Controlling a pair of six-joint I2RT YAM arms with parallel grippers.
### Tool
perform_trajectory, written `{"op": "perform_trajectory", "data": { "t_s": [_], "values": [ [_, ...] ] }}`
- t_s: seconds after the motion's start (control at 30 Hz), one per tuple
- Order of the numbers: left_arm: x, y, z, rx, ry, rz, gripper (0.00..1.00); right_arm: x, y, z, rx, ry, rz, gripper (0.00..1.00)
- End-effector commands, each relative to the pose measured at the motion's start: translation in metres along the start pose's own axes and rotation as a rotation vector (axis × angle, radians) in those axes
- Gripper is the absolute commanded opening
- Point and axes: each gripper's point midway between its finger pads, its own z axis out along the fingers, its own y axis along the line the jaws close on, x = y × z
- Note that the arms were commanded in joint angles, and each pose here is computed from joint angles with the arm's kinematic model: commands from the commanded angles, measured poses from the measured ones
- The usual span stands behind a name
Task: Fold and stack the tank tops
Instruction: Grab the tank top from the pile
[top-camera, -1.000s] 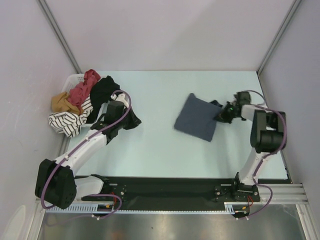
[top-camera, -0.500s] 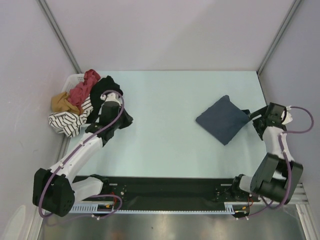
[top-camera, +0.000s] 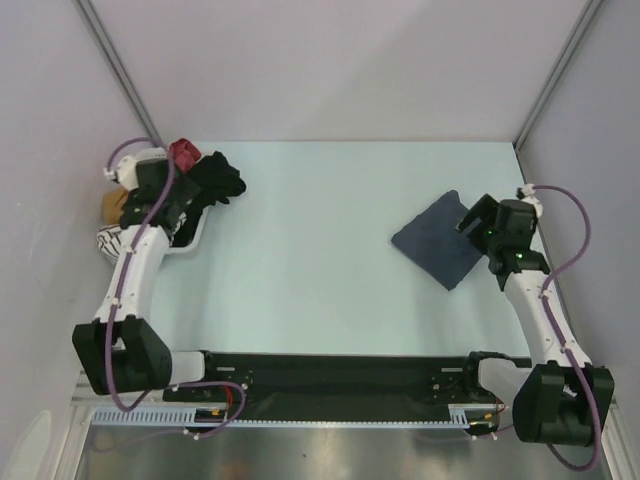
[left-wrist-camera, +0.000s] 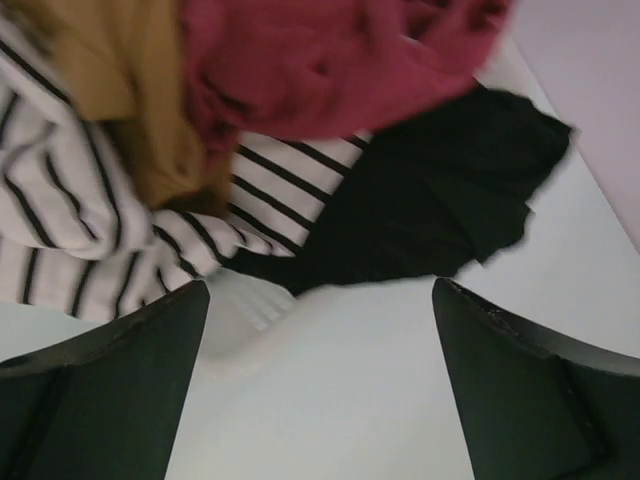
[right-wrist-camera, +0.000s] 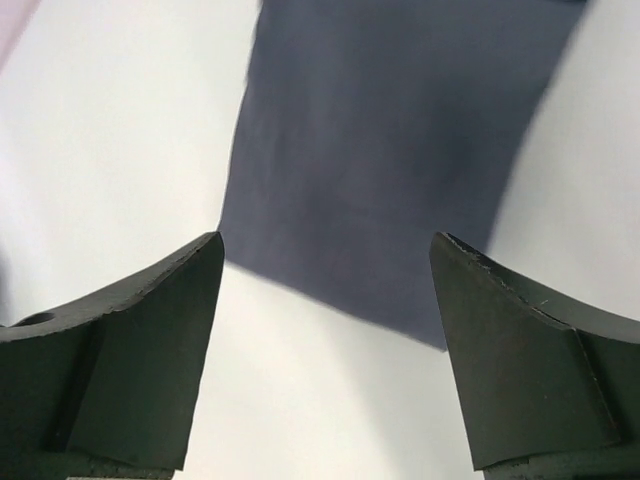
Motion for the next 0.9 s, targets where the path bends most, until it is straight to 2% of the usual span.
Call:
{"op": "perform_trajectory", "data": {
  "t_s": [0.0, 0.17, 0.3, 0.37, 0.4, 0.47, 0.57, 0.63, 0.67, 0.7, 0.73, 0.77, 0.8, 0.83, 0.87],
  "values": [
    [-0.017, 0.037, 0.019, -0.1, 0.053, -0.156, 0.99, 0.037, 0.04, 0.003, -0.131, 0.07, -0.135, 0.87],
    [-0.04, 0.06, 0.053, -0.221, -0.004, -0.323, 0.99, 0.081, 0.061, 0.004, -0.154, 0.137, -0.243, 0.87],
    [-0.063, 0.029, 0.085, -0.173, 0.004, -0.393, 0.97, 0.102, 0.066, 0.002, -0.183, 0.176, -0.279, 0.87],
    [-0.053, 0.023, 0.108, -0.184, 0.059, -0.396, 0.97, 0.107, 0.065, 0.0, -0.186, 0.187, -0.288, 0.87],
    [-0.064, 0.013, 0.112, -0.164, 0.046, -0.407, 0.96, 0.109, 0.064, -0.002, -0.184, 0.19, -0.294, 0.87],
    [-0.057, 0.012, 0.127, -0.178, 0.072, -0.412, 0.97, 0.11, 0.061, -0.005, -0.188, 0.19, -0.301, 0.87],
    [-0.055, -0.001, 0.149, -0.109, 0.06, -0.452, 0.97, 0.108, 0.056, -0.01, -0.186, 0.174, -0.311, 0.88],
    [-0.045, -0.002, 0.161, -0.109, 0.084, -0.464, 0.92, 0.105, 0.056, -0.013, -0.188, 0.169, -0.315, 0.88],
    [-0.036, 0.002, 0.17, -0.125, 0.106, -0.464, 0.87, 0.101, 0.058, -0.016, -0.191, 0.158, -0.316, 0.88],
    [-0.037, -0.002, 0.17, -0.118, 0.119, -0.453, 0.59, 0.102, 0.057, -0.017, -0.187, 0.162, -0.32, 0.88],
    [-0.041, -0.006, 0.165, -0.098, 0.119, -0.438, 0.43, 0.1, 0.058, -0.019, -0.19, 0.158, -0.322, 0.88],
    [-0.045, -0.014, 0.156, -0.086, 0.106, -0.401, 0.18, 0.1, 0.056, -0.02, -0.186, 0.156, -0.326, 0.88],
    [-0.05, -0.018, 0.146, -0.087, 0.081, -0.386, 0.11, 0.098, 0.055, -0.02, -0.181, 0.15, -0.325, 0.88],
    [-0.069, -0.028, 0.121, -0.059, 0.025, -0.38, 0.09, 0.1, 0.053, -0.019, -0.177, 0.153, -0.327, 0.88],
    [-0.071, -0.042, 0.103, -0.029, 0.0, -0.359, 0.09, 0.103, 0.052, -0.017, -0.17, 0.164, -0.329, 0.88]
  ]
}}
